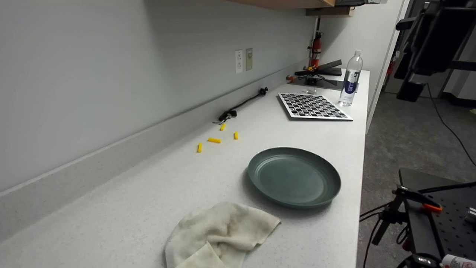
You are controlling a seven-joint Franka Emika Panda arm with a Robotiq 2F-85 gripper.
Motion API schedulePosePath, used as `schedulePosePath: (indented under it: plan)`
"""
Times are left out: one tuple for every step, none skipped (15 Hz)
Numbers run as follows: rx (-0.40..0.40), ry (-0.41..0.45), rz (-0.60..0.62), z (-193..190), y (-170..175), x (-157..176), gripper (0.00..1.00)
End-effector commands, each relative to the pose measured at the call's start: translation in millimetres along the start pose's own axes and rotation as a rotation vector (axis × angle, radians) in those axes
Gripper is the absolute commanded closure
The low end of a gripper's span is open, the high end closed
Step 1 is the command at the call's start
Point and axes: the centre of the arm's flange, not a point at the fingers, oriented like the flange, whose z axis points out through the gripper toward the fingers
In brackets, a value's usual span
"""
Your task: Pick up the towel and put the towel back on the countertop.
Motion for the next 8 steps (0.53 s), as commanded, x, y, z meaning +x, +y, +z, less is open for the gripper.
schedulePosePath:
  plan:
    - [0.001,0.004,0.001,-1.4,0.4,-0.4,0.0]
    - [0.001,0.005,0.001,-2.0,0.4,-0.6,0.0]
    - [0.001,0.006,0.001,-2.3,0.4,-0.8,0.0]
    - [0.001,0.006,0.001,-2.3,0.5,-0.7,0.0]
    - [0.002,0.018,-0.02,-3.3,-2.0,-0.6,0.0]
    - [0.0,0.017,-0.034,-2.1,-5.8,1.2,0.0]
    - [0.002,0.018,-0.051,0.2,-12.6,3.8,0.0]
    - [0.002,0.022,-0.063,2.4,-18.3,6.2,0.0]
